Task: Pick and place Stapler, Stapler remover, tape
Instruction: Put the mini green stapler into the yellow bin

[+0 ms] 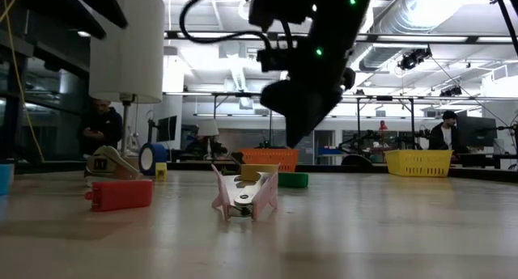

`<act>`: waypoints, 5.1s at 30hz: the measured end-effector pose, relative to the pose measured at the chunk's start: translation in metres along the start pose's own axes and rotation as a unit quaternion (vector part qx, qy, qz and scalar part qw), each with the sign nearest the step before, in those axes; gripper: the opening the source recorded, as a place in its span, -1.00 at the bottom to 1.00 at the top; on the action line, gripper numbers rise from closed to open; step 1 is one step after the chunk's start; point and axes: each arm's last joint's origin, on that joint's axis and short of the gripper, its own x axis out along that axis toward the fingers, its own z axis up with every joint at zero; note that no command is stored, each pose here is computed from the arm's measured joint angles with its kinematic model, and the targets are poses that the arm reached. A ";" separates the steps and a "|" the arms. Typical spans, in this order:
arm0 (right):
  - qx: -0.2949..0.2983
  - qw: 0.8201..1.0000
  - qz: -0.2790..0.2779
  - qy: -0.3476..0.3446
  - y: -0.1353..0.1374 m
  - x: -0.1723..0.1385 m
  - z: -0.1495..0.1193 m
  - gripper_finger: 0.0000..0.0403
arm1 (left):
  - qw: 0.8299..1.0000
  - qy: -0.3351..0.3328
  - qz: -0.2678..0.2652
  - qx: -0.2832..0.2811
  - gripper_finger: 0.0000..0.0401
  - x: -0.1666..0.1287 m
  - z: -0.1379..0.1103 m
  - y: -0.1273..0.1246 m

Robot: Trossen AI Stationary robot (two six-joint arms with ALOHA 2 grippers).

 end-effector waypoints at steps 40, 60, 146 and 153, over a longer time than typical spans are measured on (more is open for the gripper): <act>0.063 0.954 0.226 -0.187 -0.014 0.007 -0.103 0.10 | 0.976 -0.168 -0.115 -0.082 0.04 0.094 -0.057 0.000; 0.088 0.948 0.210 -0.223 0.016 0.036 -0.125 0.10 | 0.975 -0.168 -0.115 -0.086 0.04 0.094 -0.056 0.000; 0.062 0.945 0.229 -0.225 0.000 0.053 -0.102 -0.94 | 0.955 -0.112 -0.249 -0.118 0.04 0.094 -0.069 -0.012; 0.063 0.945 0.228 -0.225 0.000 0.053 -0.102 -0.94 | 0.941 -0.032 -0.307 -0.137 0.04 0.089 -0.077 -0.015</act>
